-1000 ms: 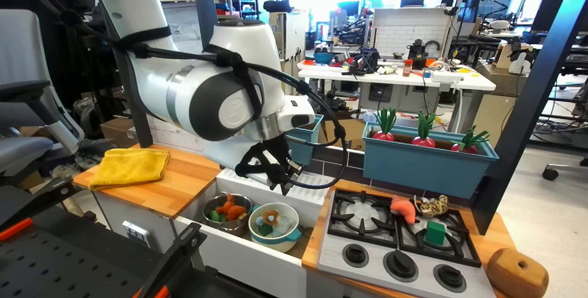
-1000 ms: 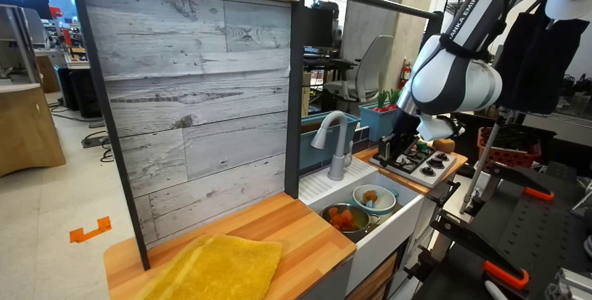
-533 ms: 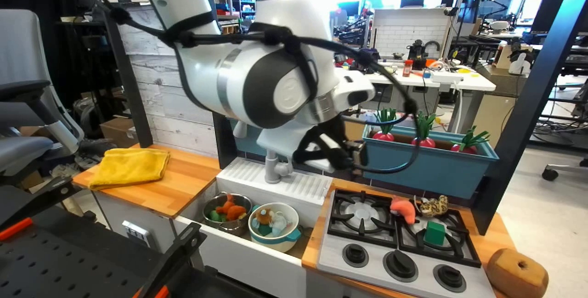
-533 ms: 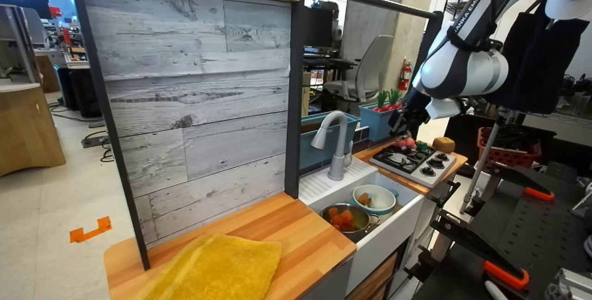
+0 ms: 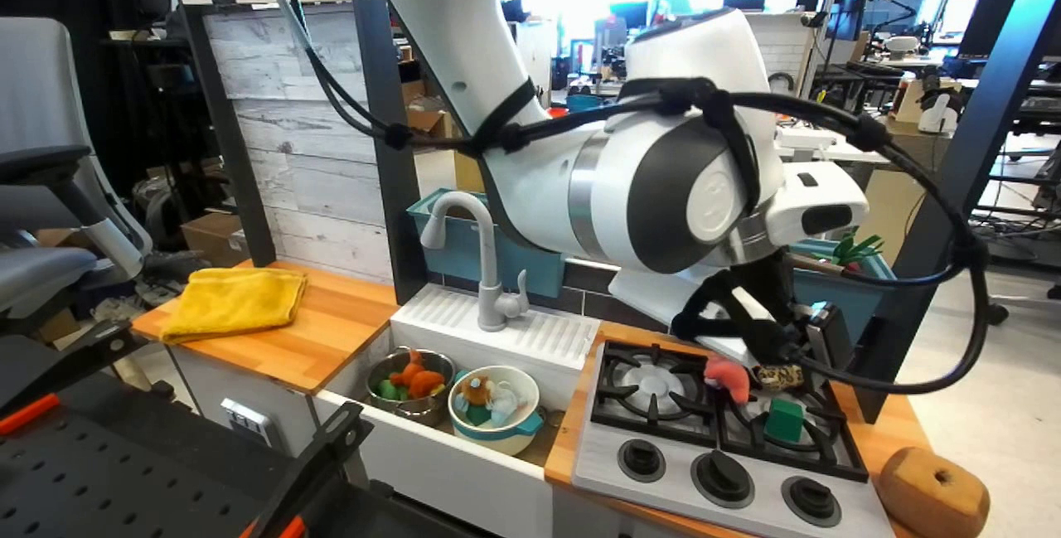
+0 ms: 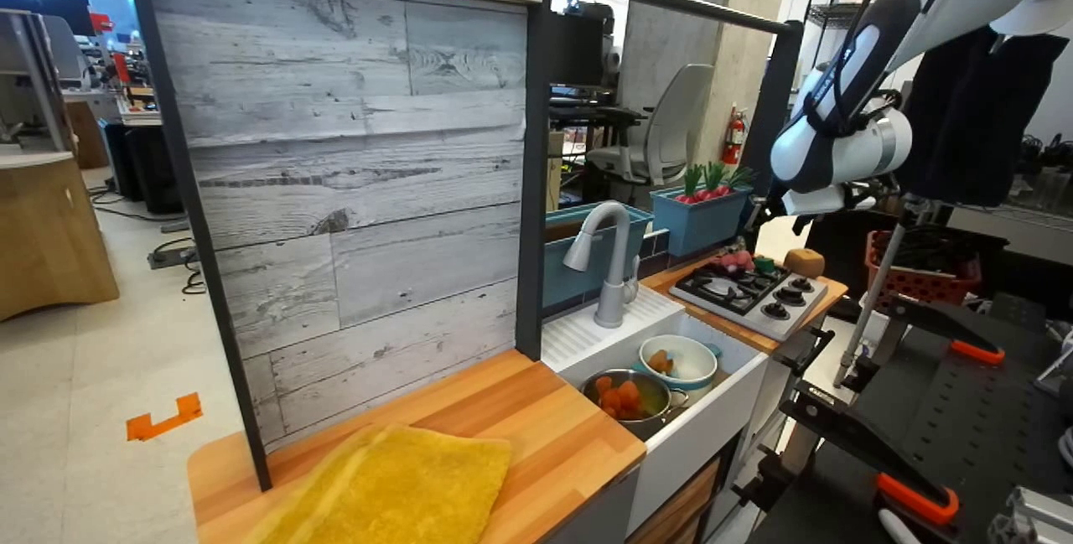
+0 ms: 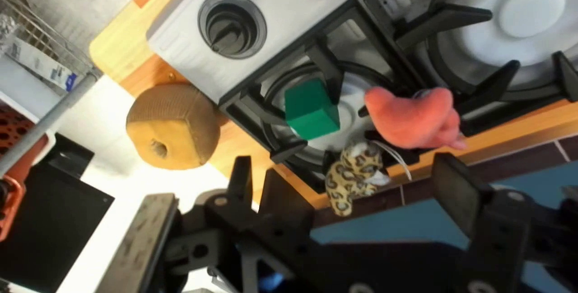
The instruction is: Pick up all the plush toys from the counter and the stove, then wipe the counter
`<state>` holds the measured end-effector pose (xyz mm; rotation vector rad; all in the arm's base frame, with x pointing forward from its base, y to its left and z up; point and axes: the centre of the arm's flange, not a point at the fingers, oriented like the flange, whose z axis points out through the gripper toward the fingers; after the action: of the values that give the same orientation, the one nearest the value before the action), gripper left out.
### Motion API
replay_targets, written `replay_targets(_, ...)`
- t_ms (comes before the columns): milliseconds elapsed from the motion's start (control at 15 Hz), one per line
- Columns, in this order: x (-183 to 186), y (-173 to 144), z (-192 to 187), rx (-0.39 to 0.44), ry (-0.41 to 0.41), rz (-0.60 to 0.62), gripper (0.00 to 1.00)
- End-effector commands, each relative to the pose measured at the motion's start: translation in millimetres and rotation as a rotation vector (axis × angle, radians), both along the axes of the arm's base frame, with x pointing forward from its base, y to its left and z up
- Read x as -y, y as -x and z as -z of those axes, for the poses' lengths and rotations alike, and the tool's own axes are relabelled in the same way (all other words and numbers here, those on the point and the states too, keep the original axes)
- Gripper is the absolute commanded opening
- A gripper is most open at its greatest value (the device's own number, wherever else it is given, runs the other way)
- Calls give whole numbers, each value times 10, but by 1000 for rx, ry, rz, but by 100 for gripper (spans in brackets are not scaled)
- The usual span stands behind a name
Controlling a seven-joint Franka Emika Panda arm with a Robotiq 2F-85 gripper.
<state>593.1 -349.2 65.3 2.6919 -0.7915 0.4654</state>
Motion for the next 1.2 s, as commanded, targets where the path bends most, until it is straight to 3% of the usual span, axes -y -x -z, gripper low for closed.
replay_targets(0, 61, -413, 425, 18, -42, 102, 98)
replay_targets(267, -143, -562, 683, 97, -90, 120, 87)
replay_targets(400, -203, -611, 772, 98, -92, 117, 63)
replay_targets(467, -211, -627, 805, 88, -92, 116, 62)
replay_targets(600, -205, -620, 810, 83, -94, 120, 46)
replay_targets(1000, -337, -442, 422, 36, -149, 94, 3)
replay_targets(1133, -547, -240, 185, -39, -189, 14, 5)
